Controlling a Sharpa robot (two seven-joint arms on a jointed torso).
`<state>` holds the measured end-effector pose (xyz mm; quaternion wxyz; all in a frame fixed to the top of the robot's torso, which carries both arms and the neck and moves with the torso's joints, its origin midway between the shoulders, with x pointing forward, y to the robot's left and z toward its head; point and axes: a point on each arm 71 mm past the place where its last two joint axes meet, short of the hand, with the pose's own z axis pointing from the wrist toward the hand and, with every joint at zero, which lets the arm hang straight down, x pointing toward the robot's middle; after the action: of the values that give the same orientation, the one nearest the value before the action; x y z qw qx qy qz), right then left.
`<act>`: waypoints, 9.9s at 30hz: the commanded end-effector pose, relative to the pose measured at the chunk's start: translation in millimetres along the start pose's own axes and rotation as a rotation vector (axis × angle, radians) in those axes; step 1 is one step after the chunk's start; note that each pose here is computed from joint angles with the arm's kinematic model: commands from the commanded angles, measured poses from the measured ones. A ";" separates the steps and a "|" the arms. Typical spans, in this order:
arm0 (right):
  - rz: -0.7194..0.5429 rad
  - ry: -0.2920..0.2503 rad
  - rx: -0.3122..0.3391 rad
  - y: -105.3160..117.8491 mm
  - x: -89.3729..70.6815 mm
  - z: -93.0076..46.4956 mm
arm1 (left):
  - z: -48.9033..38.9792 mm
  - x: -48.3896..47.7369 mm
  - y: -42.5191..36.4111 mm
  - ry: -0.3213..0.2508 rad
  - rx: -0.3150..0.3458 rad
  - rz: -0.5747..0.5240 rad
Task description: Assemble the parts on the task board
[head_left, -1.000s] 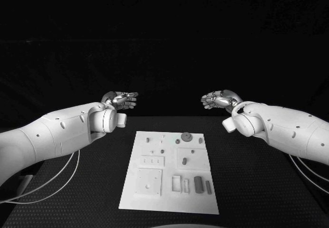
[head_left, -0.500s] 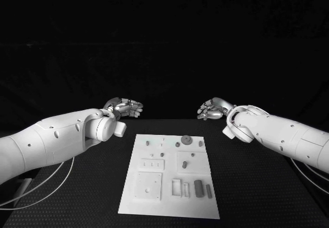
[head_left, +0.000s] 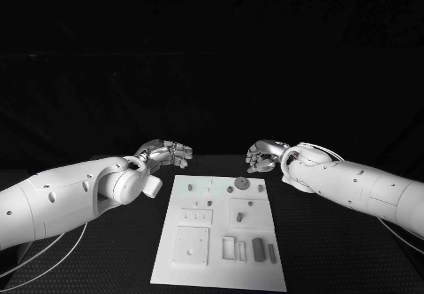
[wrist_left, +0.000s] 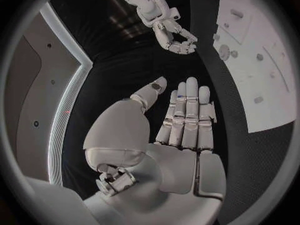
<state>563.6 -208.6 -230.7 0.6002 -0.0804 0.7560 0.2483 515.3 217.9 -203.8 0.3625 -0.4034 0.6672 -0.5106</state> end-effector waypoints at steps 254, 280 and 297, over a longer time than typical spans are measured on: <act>-0.496 -0.211 -0.149 100.2 15.6 44.8 | 6.7 11.0 -18.9 0.035 0.045 -0.004; -0.488 -0.176 -0.156 107.8 19.8 49.1 | 8.8 12.8 -19.1 0.039 0.045 -0.004; -0.486 -0.155 -0.135 102.7 20.6 49.4 | 8.5 11.9 -18.8 0.038 0.042 -0.004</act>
<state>559.5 -92.0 -219.4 0.7119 -0.2728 0.6267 0.1614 521.2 202.9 -189.6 0.3615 -0.3898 0.6631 -0.5270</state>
